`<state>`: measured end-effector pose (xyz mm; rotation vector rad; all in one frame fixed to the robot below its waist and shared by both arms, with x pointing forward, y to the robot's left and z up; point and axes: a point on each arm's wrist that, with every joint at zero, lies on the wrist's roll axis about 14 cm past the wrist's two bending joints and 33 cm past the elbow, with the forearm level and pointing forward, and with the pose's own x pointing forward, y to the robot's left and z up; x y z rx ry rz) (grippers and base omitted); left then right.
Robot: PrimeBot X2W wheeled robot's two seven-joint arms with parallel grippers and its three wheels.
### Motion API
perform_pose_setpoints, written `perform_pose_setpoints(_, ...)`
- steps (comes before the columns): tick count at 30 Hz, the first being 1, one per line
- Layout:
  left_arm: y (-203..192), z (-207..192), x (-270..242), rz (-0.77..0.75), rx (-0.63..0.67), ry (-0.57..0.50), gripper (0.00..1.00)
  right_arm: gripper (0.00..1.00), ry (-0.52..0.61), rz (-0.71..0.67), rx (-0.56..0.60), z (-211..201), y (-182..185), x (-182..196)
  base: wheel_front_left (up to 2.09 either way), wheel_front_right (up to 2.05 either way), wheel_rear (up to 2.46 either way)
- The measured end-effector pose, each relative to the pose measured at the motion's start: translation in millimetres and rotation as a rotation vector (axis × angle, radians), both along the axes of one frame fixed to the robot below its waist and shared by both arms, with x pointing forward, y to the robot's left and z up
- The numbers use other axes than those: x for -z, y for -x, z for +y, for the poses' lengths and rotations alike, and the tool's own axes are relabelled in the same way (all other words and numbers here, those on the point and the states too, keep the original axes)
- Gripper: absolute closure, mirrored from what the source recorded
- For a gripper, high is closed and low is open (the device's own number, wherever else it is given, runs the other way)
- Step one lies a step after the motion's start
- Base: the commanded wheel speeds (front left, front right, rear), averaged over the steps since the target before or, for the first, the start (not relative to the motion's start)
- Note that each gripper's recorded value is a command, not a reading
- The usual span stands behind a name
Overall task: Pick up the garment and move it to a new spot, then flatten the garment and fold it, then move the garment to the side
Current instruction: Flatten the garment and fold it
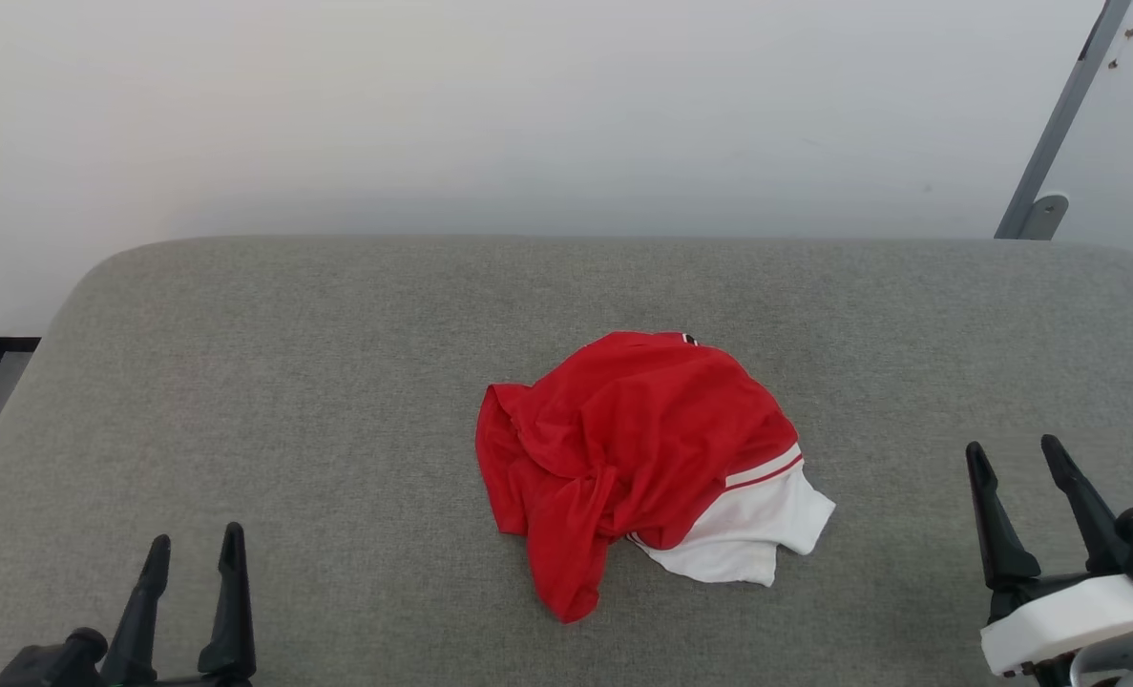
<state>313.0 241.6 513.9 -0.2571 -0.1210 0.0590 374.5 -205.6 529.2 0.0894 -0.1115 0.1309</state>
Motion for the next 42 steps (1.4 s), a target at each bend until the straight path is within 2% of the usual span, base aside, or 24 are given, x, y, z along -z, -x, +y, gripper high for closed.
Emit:
perform_pose_setpoints(8, 2, -2, 1, 0.002, 0.001, 0.009, 0.0, 0.0, 0.006, 0.033, -0.046, 14, -3, 6, 0.0, 0.0, 0.0)
perform_pose_setpoints(12, 4, -1, 2, 0.003, -0.007, 0.009, 0.0, 0.0, 0.028, 0.112, -0.122, 36, -6, 21, 0.0, 0.0, 0.0)
perform_pose_setpoints(16, 5, -1, 0, -0.004, -0.011, 0.011, 0.0, 0.0, 0.078, 0.258, -0.233, 65, -9, 46, 0.0, 0.0, 0.0)
perform_pose_setpoints(21, 6, -2, -1, -0.006, -0.015, 0.011, 0.0, 0.0, 0.193, 0.467, -0.349, 88, -11, 83, 0.0, 0.0, 0.0)
perform_pose_setpoints(29, -2, -3, 1, 0.006, -0.036, 0.024, 0.0, 0.0, 0.418, 0.703, -0.482, 108, -28, 126, 0.0, 0.0, 0.0)
perform_pose_setpoints(37, -5, 5, 4, 0.019, -0.078, 0.027, 0.0, 0.0, 0.578, 0.908, -0.577, 123, -32, 165, 0.0, 0.0, 0.0)
perform_pose_setpoints(38, -6, 6, 4, 0.02, -0.083, 0.029, 0.0, 0.8, 0.61, 0.92, -0.592, 124, -32, 167, 0.0, 0.0, 0.0)
perform_pose_setpoints(39, -6, 7, 4, 0.022, -0.085, 0.028, 0.0, 1.0, 0.627, 0.929, -0.599, 124, -34, 168, 0.0, 0.0, 0.0)
perform_pose_setpoints(42, -8, 7, 5, 0.023, -0.089, 0.031, 0.0, 1.0, 0.625, 0.928, -0.608, 124, -39, 165, 0.0, 0.0, 0.0)
